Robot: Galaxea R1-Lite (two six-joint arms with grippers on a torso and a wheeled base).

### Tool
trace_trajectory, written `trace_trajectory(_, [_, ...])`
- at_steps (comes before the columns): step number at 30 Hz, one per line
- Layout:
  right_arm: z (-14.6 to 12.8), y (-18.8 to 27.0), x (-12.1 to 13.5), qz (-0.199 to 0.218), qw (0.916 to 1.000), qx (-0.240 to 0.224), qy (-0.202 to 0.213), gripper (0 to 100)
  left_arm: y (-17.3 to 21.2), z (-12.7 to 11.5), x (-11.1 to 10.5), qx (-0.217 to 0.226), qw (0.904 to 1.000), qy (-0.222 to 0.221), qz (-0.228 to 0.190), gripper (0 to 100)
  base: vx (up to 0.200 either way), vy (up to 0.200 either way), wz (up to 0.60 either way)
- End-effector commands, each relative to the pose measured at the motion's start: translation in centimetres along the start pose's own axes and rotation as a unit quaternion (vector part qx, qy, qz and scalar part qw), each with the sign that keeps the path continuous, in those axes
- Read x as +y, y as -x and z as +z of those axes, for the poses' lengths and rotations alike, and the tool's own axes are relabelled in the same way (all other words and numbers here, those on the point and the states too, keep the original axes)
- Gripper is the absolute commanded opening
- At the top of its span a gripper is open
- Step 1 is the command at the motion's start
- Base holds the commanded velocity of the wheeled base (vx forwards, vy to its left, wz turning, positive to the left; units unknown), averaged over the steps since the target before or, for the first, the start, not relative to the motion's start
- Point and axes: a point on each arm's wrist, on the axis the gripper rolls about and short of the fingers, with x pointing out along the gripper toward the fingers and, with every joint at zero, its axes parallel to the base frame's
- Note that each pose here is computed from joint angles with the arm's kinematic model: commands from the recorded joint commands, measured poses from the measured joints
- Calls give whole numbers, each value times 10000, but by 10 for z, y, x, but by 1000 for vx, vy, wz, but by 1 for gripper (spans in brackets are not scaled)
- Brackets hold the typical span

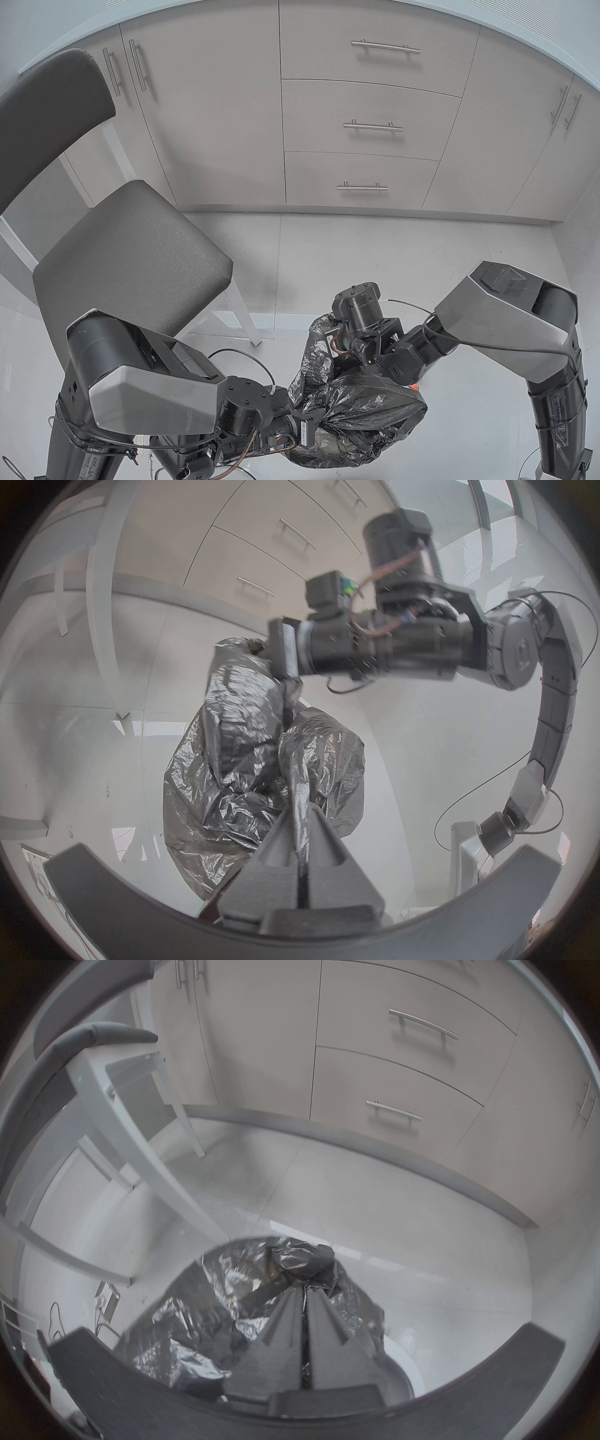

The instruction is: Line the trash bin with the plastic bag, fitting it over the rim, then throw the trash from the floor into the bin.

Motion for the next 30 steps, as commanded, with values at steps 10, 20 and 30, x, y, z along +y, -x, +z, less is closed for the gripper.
trace_trajectory(10, [-18, 60, -24, 132, 9990, 395, -135, 0, 0, 0, 0, 4, 10000, 4, 2, 0, 0, 0, 0])
trace_trajectory(20, [-31, 43, -24, 558, 9946, 705, -524, 0, -1, 0, 1, 4, 10000, 4, 2, 0, 0, 0, 0])
trace_trajectory(30, [-36, 28, -28, 646, 9930, 769, -628, 0, -1, 0, 1, -13, 10000, 5, 1, 0, 0, 0, 0])
